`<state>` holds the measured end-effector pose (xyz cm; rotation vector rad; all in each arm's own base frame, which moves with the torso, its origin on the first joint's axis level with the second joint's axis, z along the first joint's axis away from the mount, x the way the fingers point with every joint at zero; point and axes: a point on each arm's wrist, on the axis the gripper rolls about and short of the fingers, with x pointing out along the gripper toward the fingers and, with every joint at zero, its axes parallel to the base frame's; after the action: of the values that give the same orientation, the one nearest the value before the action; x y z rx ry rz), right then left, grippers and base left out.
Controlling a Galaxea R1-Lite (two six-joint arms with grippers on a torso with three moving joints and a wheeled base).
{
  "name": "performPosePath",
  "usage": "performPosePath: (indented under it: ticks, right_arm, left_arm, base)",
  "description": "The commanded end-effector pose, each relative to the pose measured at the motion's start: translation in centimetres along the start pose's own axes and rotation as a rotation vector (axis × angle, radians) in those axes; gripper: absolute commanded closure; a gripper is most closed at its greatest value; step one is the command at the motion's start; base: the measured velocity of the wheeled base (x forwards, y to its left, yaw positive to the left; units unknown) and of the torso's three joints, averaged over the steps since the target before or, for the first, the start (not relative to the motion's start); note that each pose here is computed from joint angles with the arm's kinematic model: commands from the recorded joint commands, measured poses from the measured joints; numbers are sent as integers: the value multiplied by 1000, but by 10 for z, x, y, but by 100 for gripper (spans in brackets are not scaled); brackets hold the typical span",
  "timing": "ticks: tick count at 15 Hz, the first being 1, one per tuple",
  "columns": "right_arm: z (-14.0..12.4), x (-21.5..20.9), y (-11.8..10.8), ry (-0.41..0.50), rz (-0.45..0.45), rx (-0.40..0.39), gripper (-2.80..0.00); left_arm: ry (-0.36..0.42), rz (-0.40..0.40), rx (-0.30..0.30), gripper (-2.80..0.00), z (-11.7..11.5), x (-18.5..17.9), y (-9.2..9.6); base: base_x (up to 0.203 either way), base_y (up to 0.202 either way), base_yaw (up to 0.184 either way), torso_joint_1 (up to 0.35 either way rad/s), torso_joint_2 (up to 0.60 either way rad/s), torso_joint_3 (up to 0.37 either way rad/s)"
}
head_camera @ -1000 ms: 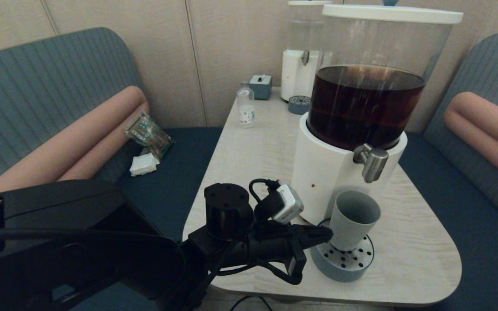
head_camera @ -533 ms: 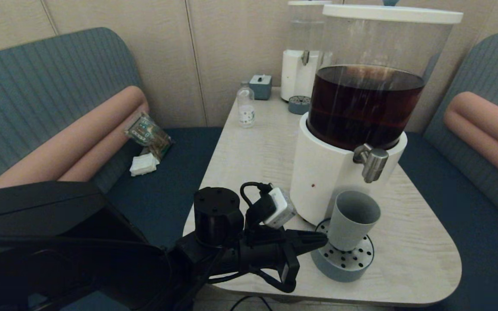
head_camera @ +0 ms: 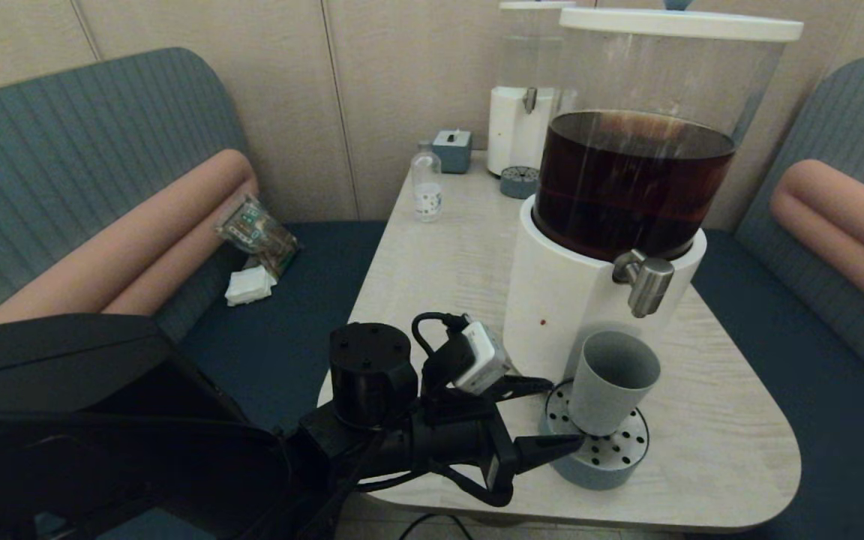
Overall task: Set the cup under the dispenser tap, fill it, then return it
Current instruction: Place the cup next to the water dispenser
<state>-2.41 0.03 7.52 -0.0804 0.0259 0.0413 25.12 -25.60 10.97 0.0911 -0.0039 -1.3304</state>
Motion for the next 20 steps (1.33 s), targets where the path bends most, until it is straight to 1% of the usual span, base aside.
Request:
performPosePath:
  ticks: [1,8,18,20]
  right_arm:
    - [0,0,0,0,1,-1,0]
    - [0,0,0,-1,1,-1,0]
    - [0,0,0,-2,1,-1,0]
    - [0,0,0,0,1,-1,0]
  left_arm:
    - [-7,-2,5,-280,1,0,0]
    - [-7,5,6,-280,-1,3,3]
    - [-20,8,15,-280,-20,34,22]
    - [-28,9,20,-280,-21,39,25]
  base:
    - [0,0,0,0,0,0]
    - [0,0,0,0,0,0]
    - [0,0,0,0,0,0]
    - [0,0,0,0,0,0]
